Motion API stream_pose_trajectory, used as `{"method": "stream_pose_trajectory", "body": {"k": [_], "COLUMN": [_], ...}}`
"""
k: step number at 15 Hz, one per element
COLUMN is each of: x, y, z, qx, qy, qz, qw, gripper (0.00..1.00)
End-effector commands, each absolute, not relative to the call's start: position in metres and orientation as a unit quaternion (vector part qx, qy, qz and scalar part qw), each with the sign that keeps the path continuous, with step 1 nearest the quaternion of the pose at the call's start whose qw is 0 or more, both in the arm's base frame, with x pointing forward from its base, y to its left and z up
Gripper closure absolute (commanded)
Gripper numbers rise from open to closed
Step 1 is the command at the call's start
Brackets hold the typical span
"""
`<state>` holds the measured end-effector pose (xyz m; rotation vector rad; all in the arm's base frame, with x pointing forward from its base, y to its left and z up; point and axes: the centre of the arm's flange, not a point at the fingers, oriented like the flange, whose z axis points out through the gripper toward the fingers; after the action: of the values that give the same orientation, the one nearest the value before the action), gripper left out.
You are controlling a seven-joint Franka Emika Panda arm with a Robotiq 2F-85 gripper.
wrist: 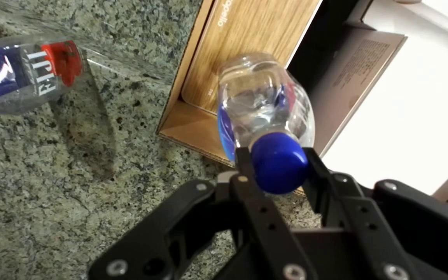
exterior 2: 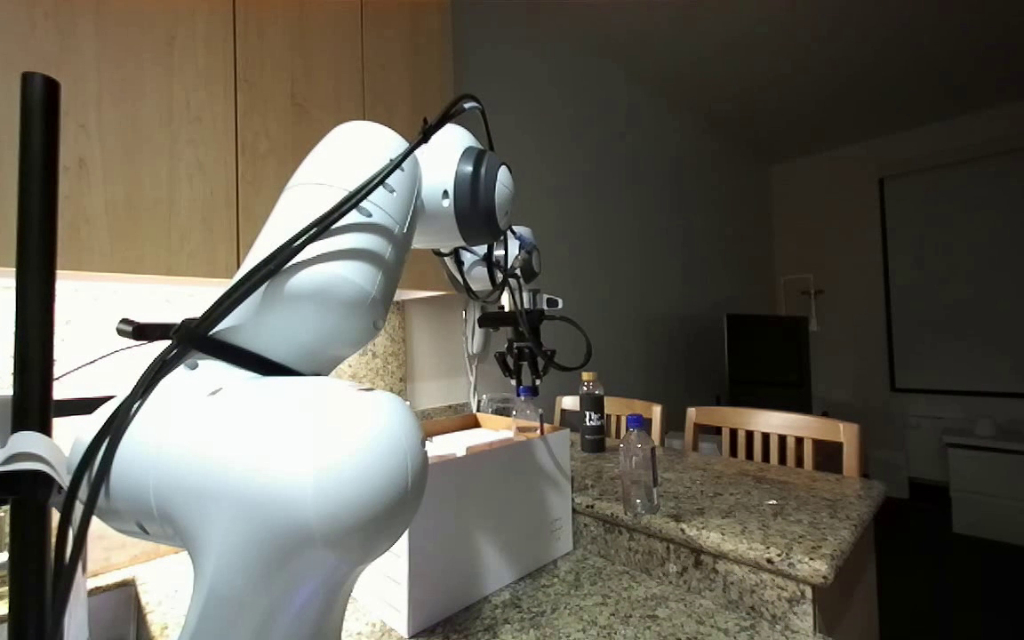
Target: Remove the water bottles from the box and put them on the counter
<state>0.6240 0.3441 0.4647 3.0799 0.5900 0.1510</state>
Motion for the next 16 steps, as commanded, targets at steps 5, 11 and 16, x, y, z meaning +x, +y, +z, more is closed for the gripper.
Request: {"method": "stream_pose_trajectory", "body": {"k": [5, 11, 16], "x": [0.621, 0.613, 0.599], "y": [0.341, 0.32, 0.271], "z": [0.475, 0.55, 0.615], "qx": [0.978, 0.977, 0.977], "qy": [0.197, 0.176, 0.142], "qz": [0.061, 0.112, 0.147], "qw": [0.013, 0.045, 0.063], "gripper": [0.84, 0.84, 0.84]}}
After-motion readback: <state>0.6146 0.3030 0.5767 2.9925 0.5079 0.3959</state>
